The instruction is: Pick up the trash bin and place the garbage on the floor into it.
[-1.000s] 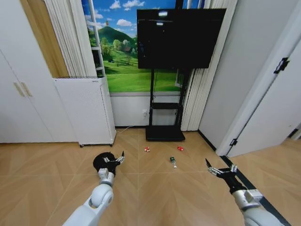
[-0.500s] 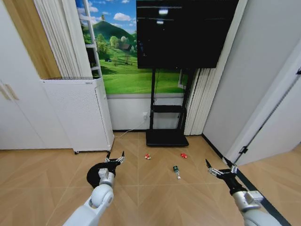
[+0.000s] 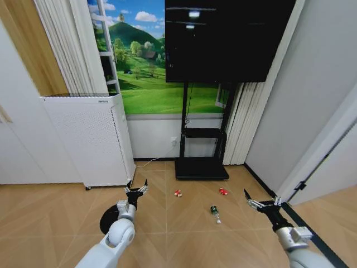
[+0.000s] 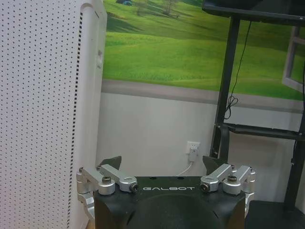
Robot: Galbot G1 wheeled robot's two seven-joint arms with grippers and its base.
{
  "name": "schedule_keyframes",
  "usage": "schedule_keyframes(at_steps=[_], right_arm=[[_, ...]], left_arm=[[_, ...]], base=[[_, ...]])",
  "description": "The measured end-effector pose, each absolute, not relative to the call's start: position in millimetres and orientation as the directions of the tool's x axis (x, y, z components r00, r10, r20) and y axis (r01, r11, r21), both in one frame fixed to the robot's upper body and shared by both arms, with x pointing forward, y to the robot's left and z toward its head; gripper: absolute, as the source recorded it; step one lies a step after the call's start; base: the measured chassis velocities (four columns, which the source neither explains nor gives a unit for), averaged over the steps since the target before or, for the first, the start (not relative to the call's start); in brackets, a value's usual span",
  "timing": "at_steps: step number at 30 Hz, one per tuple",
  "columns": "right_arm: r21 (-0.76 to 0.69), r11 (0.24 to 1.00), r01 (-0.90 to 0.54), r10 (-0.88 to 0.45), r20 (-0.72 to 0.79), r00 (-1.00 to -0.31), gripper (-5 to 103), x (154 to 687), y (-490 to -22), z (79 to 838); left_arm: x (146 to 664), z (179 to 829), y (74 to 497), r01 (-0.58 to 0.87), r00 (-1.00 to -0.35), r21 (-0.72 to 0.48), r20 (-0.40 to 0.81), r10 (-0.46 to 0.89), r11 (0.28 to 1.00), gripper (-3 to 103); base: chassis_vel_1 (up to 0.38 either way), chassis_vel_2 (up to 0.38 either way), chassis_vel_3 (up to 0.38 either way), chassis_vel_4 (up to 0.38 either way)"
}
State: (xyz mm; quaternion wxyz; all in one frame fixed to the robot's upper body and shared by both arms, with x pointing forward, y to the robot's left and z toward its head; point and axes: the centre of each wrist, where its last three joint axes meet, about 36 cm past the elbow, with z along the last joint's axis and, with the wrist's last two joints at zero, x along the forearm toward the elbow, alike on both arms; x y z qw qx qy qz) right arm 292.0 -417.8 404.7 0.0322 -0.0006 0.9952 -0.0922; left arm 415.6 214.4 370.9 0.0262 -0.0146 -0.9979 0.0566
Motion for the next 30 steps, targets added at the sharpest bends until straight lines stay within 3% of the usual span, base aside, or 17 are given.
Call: schedule_keyframes(at_steps=[11, 30], right_arm=[[-0.176, 0.984, 0.014, 0.001, -0.073, -0.997, 100, 289.6, -415.2, 401.2], [-0.176, 0.983, 0.053, 0.036, -0.095, -0.995, 100, 283.0, -408.3, 399.0]], left_arm=[[415.7, 368.8, 213.7, 0.025, -0.998, -0.112, 0.054, 0.032, 0.993, 96], [412.1, 372.0, 218.9, 0.027, -0.998, -0.109, 0.05, 0.033, 0.994, 97]], base=[[-0.057, 0.152, 0.07, -0.148], [0.0, -0.003, -0.001, 0.002]])
